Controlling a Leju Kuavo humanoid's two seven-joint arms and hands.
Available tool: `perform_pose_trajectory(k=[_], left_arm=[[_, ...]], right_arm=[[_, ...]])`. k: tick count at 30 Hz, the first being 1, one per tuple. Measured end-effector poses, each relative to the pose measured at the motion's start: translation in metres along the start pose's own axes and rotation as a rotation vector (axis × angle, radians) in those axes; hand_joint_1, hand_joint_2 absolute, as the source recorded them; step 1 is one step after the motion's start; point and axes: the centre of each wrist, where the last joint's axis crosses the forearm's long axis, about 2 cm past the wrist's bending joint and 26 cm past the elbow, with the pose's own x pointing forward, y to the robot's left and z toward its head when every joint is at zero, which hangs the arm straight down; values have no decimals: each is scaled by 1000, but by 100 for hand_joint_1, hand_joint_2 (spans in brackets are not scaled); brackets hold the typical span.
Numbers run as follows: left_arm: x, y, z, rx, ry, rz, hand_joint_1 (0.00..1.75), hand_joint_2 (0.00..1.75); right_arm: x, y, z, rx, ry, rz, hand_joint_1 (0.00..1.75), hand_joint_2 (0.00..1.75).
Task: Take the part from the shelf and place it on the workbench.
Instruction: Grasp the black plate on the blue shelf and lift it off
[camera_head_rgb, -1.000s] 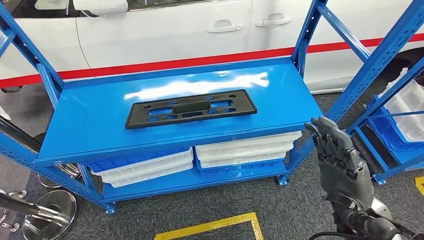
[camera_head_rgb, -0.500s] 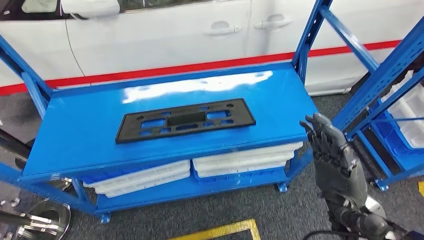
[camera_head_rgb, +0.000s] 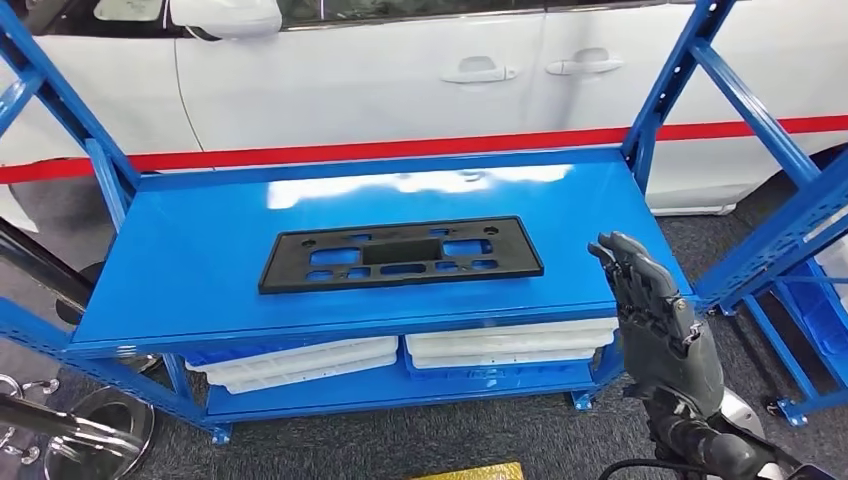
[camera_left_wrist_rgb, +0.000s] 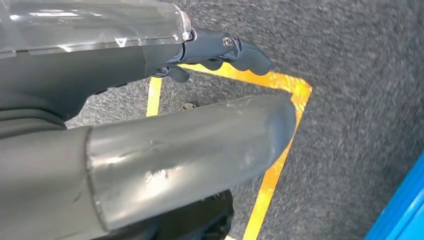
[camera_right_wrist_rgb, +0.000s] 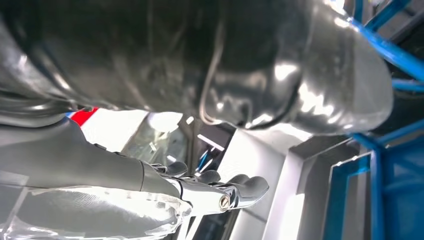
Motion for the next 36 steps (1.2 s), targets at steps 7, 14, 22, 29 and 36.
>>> perform_pose_trajectory(k=[7,14,22,29,36], left_arm=[[1,0,0,-2,-2,0,0,0],[-2,1,1,-3,3,-7,0,0],[2,3,-1,-12,-13,-24,0,0],[6,6,-2,-20,-29,-39,0,0],[6,9,-2,-23,-20,-62,0,0]], right_arm=[[-2,0,-2,20,-3,-4,0,0],[-4,1,-4,15,3,-18,0,0],[-29,9,14,-43,290,74,0,175],[-77,44,24,37,517,247,0,175],[-99,77,14,172,537,485,0,175]])
